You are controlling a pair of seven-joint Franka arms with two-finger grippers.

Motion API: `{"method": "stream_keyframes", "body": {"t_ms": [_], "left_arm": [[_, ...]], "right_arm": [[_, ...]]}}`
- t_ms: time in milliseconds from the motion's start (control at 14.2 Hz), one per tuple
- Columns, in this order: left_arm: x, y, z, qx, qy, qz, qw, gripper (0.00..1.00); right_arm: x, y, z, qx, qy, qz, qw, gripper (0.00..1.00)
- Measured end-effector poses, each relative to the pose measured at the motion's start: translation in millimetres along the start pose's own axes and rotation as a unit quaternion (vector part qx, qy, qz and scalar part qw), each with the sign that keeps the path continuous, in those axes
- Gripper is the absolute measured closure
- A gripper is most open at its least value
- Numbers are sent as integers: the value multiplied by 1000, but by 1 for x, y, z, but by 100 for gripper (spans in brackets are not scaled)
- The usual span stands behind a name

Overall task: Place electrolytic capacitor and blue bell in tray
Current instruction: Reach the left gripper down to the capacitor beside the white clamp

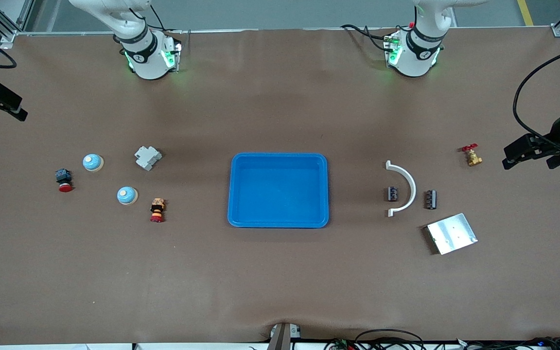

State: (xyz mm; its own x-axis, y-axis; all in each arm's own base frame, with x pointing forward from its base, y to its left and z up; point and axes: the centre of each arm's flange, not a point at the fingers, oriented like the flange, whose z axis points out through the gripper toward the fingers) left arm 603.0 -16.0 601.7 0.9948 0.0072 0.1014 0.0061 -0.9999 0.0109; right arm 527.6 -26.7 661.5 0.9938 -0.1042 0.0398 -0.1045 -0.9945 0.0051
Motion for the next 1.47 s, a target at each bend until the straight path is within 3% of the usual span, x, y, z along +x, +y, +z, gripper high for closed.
{"method": "stream_keyframes", "body": {"t_ms": [281, 702, 1123, 1474], "left_arm": [[0, 0, -1, 0, 1, 0, 1000, 0], [0, 0, 2, 0, -3, 0, 1000, 0], [6, -10, 57, 1, -54, -8, 998, 0], [-3, -11, 120, 1, -91, -9, 996, 0]], "right_arm": [[6, -2, 27, 0, -1, -1, 1000, 0], [5, -25, 22, 3, 18, -19, 1000, 0], [-12, -31, 7, 3, 9, -19, 1000, 0], [-21, -5, 3, 25, -11, 20, 999, 0]]}}
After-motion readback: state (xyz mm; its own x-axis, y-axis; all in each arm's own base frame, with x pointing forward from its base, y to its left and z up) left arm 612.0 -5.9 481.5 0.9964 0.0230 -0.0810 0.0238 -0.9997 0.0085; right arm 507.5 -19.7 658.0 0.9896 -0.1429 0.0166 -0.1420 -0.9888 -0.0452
